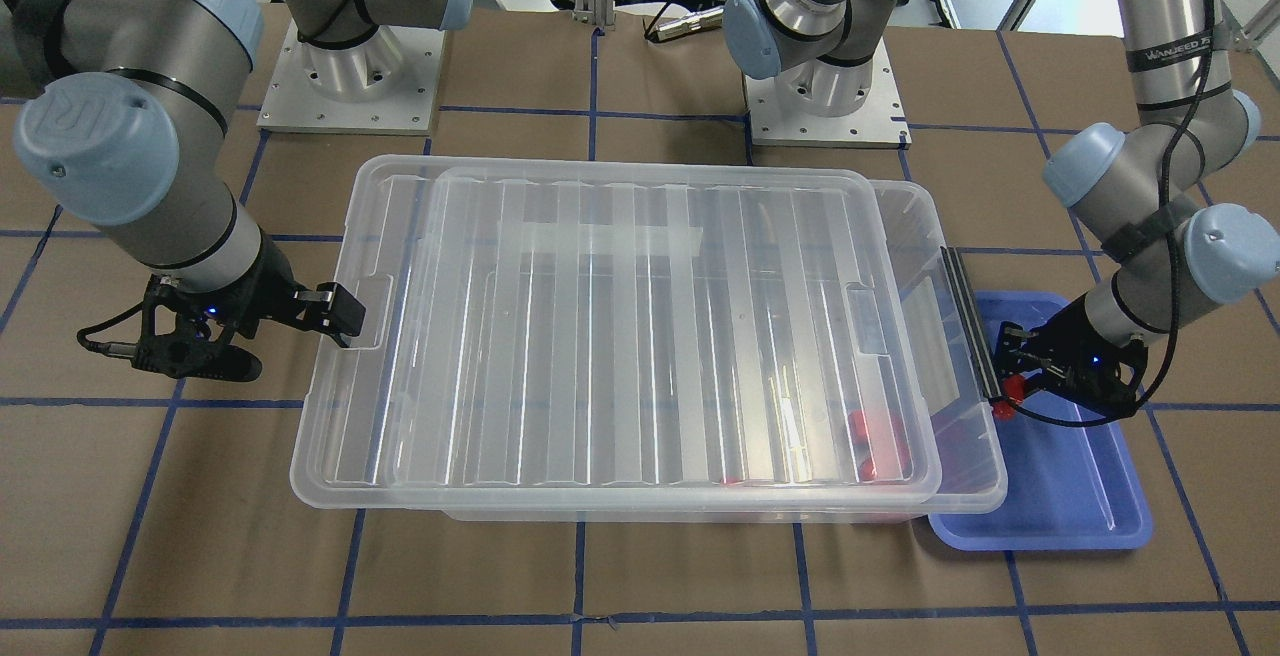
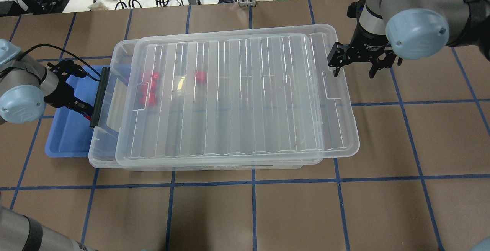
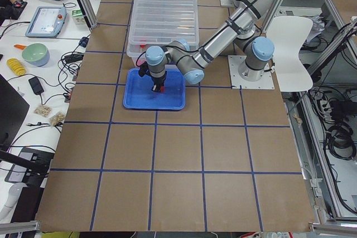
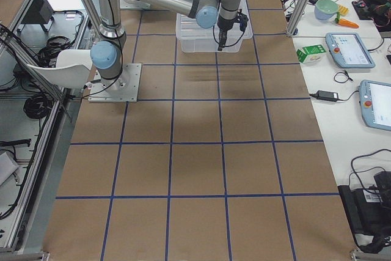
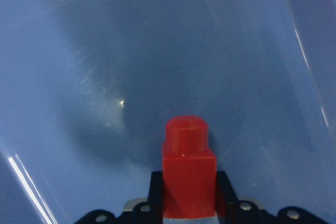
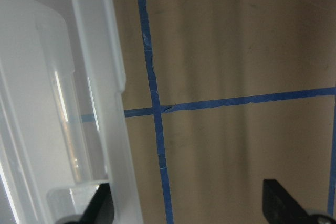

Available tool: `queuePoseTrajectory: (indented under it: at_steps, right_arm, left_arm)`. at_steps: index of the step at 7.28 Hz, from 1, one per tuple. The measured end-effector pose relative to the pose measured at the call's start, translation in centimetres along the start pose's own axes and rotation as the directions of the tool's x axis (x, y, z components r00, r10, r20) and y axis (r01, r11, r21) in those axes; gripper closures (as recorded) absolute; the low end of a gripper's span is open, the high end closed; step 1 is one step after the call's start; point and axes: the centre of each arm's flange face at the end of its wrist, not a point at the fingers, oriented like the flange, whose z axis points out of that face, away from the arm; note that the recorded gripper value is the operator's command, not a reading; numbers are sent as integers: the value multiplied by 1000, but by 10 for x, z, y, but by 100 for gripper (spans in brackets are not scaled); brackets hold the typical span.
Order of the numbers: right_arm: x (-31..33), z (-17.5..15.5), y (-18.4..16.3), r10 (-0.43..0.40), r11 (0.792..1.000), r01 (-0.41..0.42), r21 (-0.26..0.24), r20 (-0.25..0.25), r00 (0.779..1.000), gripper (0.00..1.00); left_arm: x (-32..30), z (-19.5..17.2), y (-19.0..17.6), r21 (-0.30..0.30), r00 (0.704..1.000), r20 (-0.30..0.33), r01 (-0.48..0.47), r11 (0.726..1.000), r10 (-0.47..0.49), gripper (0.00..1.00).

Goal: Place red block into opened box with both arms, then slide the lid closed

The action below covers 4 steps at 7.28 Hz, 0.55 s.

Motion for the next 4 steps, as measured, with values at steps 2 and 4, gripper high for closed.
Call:
queuePoseTrajectory:
  at_steps: [2,4]
  right_arm:
    - [16,-1,-4,-4,1000,4,1,-14,1000,0]
    - [38,-3,-8,-14,1000,14,3,-27,1000,0]
  left_arm:
    - [-2,-9,-2,9,1000,16,-2,1000,2,88]
    - [-4,-28,-6,14,999,41,-6,1000,6,88]
